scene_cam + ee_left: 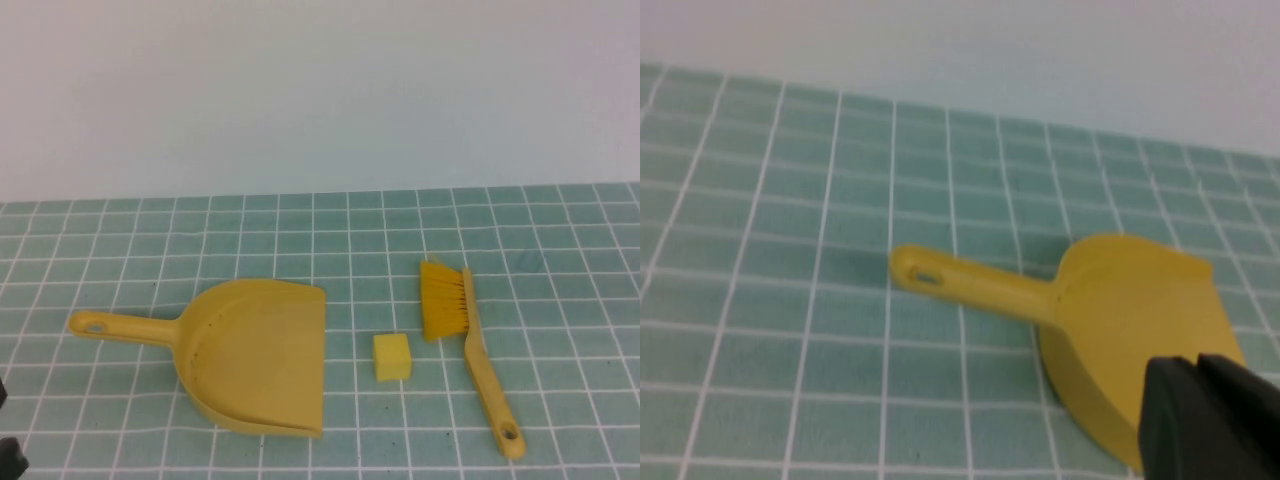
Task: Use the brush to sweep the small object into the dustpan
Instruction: Pick up the broom from the table
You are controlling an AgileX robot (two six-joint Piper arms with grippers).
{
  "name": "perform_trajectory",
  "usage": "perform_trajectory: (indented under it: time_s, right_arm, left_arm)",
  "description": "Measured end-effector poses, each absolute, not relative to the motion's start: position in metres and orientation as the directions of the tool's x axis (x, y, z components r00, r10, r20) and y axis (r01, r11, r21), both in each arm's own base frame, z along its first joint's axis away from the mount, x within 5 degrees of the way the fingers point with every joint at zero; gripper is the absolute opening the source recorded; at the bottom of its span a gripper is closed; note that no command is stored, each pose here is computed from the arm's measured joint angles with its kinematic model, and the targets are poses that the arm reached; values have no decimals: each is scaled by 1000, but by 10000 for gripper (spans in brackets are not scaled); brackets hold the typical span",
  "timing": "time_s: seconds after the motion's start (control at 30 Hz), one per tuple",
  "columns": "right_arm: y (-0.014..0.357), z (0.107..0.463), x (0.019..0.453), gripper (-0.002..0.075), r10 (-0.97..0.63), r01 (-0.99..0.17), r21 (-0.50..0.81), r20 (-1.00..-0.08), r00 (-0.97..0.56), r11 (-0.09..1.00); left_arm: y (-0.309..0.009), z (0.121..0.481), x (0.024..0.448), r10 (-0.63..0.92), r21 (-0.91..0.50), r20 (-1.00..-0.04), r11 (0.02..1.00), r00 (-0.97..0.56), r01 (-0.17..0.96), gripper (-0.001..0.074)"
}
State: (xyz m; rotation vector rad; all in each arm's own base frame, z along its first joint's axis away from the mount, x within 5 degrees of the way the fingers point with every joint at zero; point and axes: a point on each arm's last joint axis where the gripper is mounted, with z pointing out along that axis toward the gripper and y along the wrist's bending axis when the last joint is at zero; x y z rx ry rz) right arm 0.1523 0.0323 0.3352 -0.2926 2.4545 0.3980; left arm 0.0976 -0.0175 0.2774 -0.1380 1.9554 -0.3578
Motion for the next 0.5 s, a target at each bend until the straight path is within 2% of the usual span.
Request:
perform_trajectory:
  time_s: [0.13, 0.27, 0.5]
  right_arm:
    - [41, 308, 203, 0, -166, -307, 270, -441, -882, 913]
    - [78, 277, 237, 3, -279, -364, 289, -294, -914, 886]
    - [155, 238, 269, 4, -443, -470, 174, -173, -880, 866]
  left_arm:
    - [-19, 270, 109, -285, -344, -836, 938, -470, 42, 0]
    - [-21, 270, 113, -269, -339, -827, 939, -493, 57, 0]
    - [-21, 270, 113, -245, -320, -832, 945, -497, 70, 0]
